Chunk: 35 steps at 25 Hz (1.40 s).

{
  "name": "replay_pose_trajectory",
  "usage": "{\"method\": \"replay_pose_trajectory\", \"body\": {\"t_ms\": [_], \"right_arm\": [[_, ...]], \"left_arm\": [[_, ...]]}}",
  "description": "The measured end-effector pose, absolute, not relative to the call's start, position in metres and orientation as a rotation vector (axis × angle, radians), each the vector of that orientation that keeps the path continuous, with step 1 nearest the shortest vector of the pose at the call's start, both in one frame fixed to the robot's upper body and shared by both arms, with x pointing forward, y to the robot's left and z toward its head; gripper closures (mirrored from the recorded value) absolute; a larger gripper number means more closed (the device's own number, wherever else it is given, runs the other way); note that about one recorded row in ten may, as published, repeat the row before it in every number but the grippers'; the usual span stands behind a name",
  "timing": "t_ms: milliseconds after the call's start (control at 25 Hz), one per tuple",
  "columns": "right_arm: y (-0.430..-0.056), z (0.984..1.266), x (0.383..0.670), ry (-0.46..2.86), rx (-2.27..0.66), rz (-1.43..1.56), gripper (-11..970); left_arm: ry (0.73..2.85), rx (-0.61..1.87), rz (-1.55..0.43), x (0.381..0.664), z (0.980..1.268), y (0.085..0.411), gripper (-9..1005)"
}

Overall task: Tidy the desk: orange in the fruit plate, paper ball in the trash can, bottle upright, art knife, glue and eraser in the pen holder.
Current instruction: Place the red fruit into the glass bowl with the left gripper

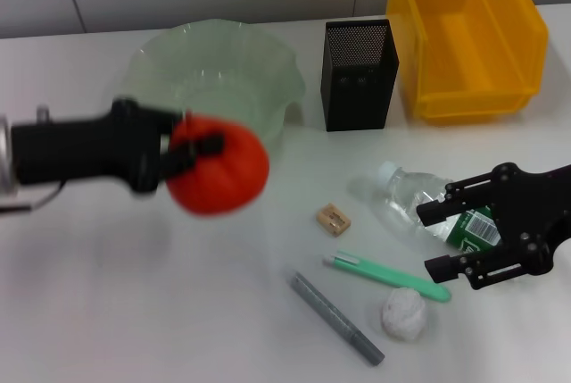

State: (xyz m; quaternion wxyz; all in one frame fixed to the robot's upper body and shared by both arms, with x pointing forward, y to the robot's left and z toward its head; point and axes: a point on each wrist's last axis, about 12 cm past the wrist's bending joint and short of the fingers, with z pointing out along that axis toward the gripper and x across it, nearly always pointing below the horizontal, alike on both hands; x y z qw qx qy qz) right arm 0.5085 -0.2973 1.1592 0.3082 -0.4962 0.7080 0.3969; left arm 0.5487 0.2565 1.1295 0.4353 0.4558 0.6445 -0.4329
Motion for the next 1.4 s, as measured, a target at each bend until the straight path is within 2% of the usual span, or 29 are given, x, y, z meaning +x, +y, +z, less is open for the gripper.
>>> {"method": "replay_pose_trajectory", "body": {"t_ms": [40, 120, 200, 280, 320, 440, 560, 600, 840, 1400], "right_arm": [[-0.297, 1.158, 0.509, 1.870, -1.310, 1.055, 266], [-0.296, 1.156, 0.509, 1.863, -1.307, 1.066, 266], [-0.295, 1.156, 0.509, 1.858, -1.304, 1.072, 266], [-0.295, 1.155, 0.509, 1.857, -1.300, 1.075, 266], [-0.295, 1.155, 0.509, 1.856, -1.299, 1.078, 266], [-0.294, 1.154, 0.509, 1.855, -1.299, 1.086, 266], [-0.294, 1.153, 0.508, 1.851, -1.303, 1.090, 266], [-0.294, 1.153, 0.508, 1.850, -1.304, 1.091, 266], [-0.293, 1.151, 0.508, 1.838, -1.299, 1.104, 266], [-0.291, 1.145, 0.506, 1.823, -1.296, 1.146, 266]], "left_arm": [[1.610, 1.099, -1.042, 0.561, 1.136, 0.252, 816], [1.610, 1.099, -1.042, 0.561, 1.136, 0.252, 842], [1.664, 0.984, -0.924, 0.598, 1.141, 0.233, 868], [1.668, 0.975, -0.917, 0.600, 1.140, 0.232, 877], [1.688, 0.933, -0.880, 0.614, 1.139, 0.222, 881], [1.713, 0.927, -0.827, 0.625, 1.136, 0.208, 895], [1.713, 0.927, -0.827, 0.625, 1.136, 0.208, 923], [1.745, 0.913, -0.754, 0.635, 1.130, 0.192, 932], [1.762, 0.859, -0.645, 0.644, 1.126, 0.177, 932], [1.764, 0.803, -0.572, 0.644, 1.118, 0.180, 914]]}}
